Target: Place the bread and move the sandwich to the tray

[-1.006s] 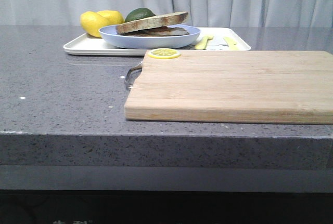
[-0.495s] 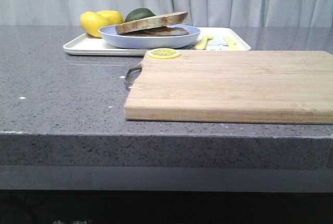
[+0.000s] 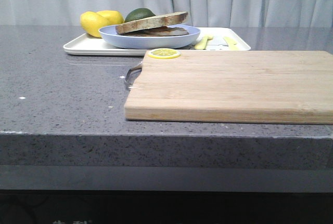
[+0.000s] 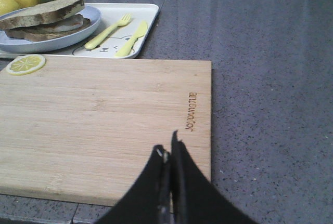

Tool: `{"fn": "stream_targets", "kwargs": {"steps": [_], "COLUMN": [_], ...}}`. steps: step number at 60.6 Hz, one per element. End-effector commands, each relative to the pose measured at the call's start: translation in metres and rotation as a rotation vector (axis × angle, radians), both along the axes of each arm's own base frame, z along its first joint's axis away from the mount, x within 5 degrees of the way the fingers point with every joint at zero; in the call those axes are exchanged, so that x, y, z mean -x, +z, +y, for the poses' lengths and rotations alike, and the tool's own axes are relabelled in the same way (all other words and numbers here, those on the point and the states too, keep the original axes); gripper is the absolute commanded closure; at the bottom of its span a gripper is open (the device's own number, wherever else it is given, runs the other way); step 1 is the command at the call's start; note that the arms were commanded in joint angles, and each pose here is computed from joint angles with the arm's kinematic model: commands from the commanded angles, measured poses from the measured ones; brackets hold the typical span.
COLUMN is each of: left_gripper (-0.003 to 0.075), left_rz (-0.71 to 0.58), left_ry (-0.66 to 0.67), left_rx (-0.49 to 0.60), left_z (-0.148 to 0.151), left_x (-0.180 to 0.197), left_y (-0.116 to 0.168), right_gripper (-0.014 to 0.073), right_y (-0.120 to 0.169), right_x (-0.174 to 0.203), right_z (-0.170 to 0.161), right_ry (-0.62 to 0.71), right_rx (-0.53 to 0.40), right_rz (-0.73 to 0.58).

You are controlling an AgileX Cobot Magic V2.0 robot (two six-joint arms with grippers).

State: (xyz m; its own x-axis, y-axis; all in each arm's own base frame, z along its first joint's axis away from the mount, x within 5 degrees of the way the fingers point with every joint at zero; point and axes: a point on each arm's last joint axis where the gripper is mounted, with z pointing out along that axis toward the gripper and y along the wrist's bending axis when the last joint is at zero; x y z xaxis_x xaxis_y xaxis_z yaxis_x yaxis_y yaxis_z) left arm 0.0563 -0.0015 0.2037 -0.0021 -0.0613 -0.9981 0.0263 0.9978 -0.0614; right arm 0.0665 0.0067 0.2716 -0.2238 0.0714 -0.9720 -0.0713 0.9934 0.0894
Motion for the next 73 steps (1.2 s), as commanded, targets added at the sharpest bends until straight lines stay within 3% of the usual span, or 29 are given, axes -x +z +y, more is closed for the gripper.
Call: {"fn": "stream_targets", "kwargs": {"steps": [1, 15, 26, 37, 73], "left_gripper": [0.0741, 0.0741, 0.0741, 0.0741, 0.0741], "left_rz": [-0.118, -0.118, -0.118, -0.118, -0.116], "left_ry": [0.003, 0.003, 0.003, 0.003, 0.003], "left_rx": [0.013, 0.013, 0.013, 0.013, 0.013], "left_z": [0.0, 0.0, 0.0, 0.0, 0.0], "left_x": [0.002, 0.002, 0.002, 0.002, 0.002], "left_y": [0.01, 0.01, 0.01, 0.01, 0.01], "right_gripper": [0.0659, 0.0659, 0.0659, 0.0659, 0.0659], "right_y": [0.016, -0.001, -0.042, -0.065, -0.061], "right_x": [-0.001, -0.009, -0.009, -0.001, 0.012], "right_z": [0.0, -0.002, -0.003, -0.004, -0.004], "right_ry": [-0.004, -0.035, -0.046, -0.047, -0.038], "right_rx": [-0.005, -0.054, -0.055, -0.06, -0.069], "right_rz": [-0.096, -0.282, -0.262, -0.261, -0.357]}}
